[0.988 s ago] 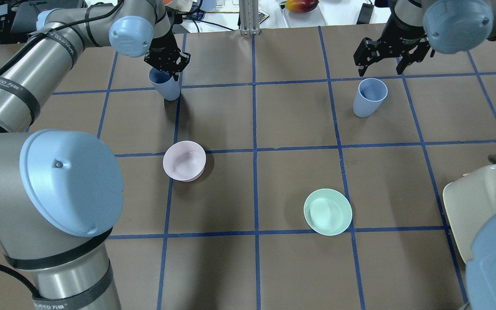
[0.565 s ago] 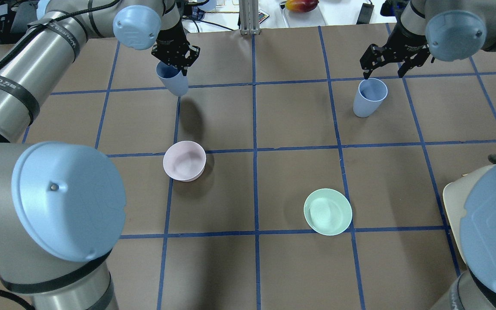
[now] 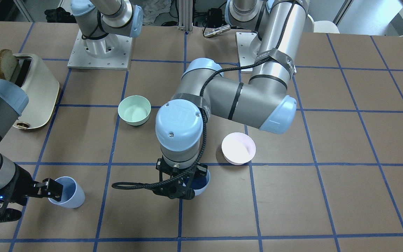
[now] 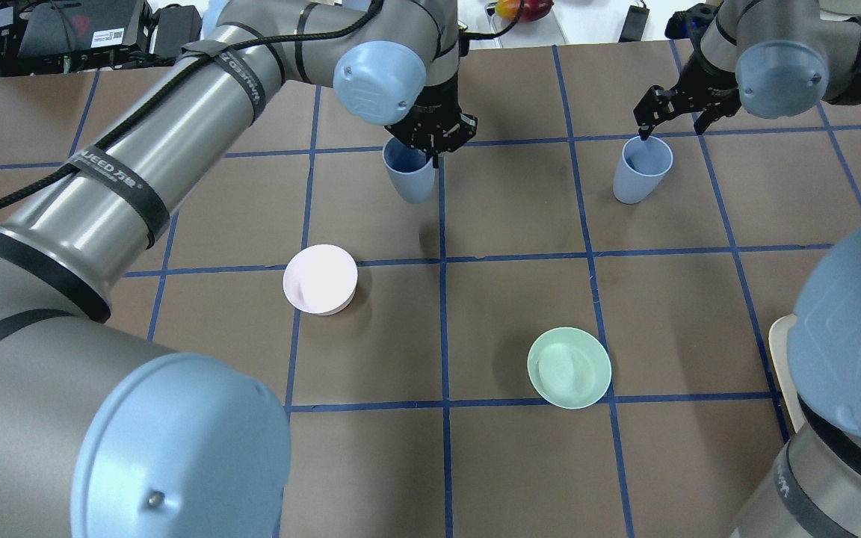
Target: Stack blue cups with both arms
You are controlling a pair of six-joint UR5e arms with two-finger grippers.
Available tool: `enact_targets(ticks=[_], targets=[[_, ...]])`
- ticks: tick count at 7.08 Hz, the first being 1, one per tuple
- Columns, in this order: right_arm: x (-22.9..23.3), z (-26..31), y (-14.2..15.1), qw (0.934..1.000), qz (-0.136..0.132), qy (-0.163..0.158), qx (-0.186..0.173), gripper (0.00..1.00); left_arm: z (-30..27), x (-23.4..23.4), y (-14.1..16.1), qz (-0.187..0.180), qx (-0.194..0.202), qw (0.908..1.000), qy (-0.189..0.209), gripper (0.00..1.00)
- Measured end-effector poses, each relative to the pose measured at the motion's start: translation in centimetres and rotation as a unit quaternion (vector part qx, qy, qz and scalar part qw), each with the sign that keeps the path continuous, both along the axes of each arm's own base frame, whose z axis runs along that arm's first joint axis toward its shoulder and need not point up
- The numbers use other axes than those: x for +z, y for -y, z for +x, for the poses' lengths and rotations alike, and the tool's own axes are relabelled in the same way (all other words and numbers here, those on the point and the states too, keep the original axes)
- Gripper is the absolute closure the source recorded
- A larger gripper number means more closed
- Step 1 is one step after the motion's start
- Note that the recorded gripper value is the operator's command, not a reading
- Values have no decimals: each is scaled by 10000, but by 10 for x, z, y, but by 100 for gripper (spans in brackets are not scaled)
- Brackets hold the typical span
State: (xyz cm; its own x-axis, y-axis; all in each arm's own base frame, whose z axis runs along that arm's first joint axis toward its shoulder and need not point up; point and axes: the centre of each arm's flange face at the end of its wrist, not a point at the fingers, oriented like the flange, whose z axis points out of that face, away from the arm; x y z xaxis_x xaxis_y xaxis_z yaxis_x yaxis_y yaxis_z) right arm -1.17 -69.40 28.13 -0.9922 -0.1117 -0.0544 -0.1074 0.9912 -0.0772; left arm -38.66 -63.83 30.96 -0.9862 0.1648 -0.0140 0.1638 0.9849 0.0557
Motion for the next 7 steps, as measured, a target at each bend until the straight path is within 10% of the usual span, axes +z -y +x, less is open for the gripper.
enact_targets(ticks=[4, 5, 7], targets=[[-26, -6, 1, 9996, 178, 219, 8, 16, -6, -18, -106, 827, 418, 9955, 185, 100], [-29, -5, 1, 9994, 205, 272, 21, 55, -10, -19, -121, 800, 543, 9951, 182, 100], [-33, -5, 0, 9992, 259, 297, 39, 100, -21, -32, -133, 765, 687, 9945, 201, 100]])
